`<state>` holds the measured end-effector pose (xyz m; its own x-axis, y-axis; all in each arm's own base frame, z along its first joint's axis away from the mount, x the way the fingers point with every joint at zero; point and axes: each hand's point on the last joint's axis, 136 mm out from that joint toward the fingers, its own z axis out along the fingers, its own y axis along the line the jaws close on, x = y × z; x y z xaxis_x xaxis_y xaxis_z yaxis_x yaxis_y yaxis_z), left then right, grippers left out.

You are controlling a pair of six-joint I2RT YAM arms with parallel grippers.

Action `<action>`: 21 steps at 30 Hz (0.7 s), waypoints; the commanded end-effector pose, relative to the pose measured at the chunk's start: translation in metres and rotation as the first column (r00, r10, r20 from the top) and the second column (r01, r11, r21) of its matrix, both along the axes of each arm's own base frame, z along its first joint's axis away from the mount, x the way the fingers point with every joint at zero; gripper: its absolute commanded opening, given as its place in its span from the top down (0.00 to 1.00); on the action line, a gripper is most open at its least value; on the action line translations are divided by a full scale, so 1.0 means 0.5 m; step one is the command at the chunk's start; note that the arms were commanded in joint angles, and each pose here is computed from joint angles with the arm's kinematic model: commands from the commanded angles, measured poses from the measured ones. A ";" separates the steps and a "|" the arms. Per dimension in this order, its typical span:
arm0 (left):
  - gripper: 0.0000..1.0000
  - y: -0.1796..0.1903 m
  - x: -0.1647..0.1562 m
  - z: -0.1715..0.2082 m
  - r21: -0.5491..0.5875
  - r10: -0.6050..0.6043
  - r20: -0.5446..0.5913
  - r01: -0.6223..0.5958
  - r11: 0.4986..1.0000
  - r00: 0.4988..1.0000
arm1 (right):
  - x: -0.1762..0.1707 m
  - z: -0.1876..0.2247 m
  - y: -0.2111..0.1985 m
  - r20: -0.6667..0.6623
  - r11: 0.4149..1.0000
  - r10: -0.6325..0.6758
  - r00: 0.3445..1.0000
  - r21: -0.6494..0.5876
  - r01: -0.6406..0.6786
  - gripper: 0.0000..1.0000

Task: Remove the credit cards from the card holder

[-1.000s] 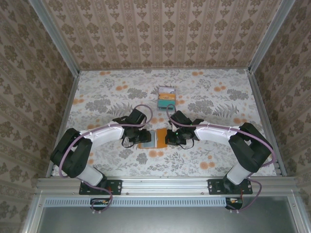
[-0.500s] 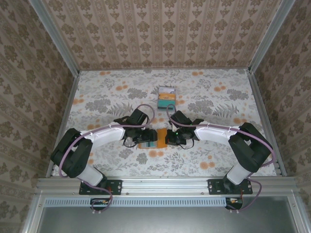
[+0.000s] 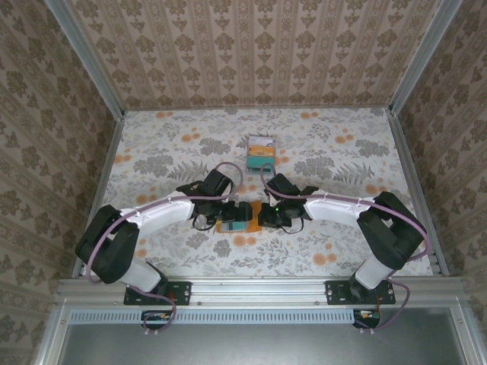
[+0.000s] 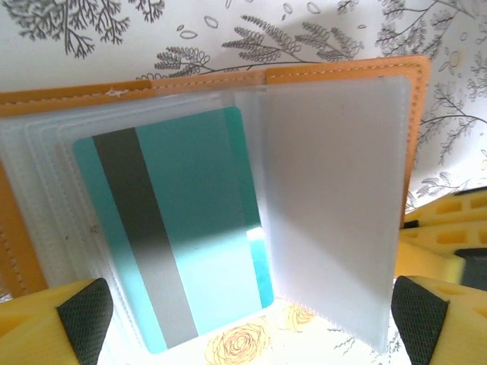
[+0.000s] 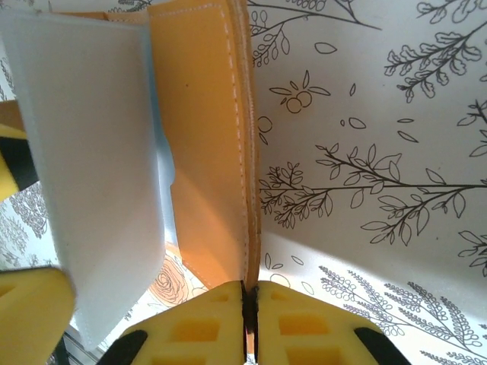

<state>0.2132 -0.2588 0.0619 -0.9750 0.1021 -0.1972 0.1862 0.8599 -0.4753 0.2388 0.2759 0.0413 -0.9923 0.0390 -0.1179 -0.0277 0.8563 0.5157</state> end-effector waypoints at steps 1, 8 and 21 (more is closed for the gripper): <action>0.00 -0.003 0.002 0.040 -0.007 -0.021 0.033 0.022 1.000 0.999 | 0.000 -0.021 -0.026 -0.014 0.998 -0.035 0.999 -0.047 0.035 0.75; 0.02 0.000 0.006 0.060 -0.015 -0.017 0.057 0.018 1.000 0.998 | 0.011 0.006 -0.052 0.023 0.997 -0.058 0.998 -0.055 0.059 0.67; 0.50 0.096 0.020 0.010 0.071 0.080 0.043 -0.083 0.994 0.996 | 0.037 0.111 -0.005 0.141 1.000 -0.009 0.990 0.019 0.006 0.62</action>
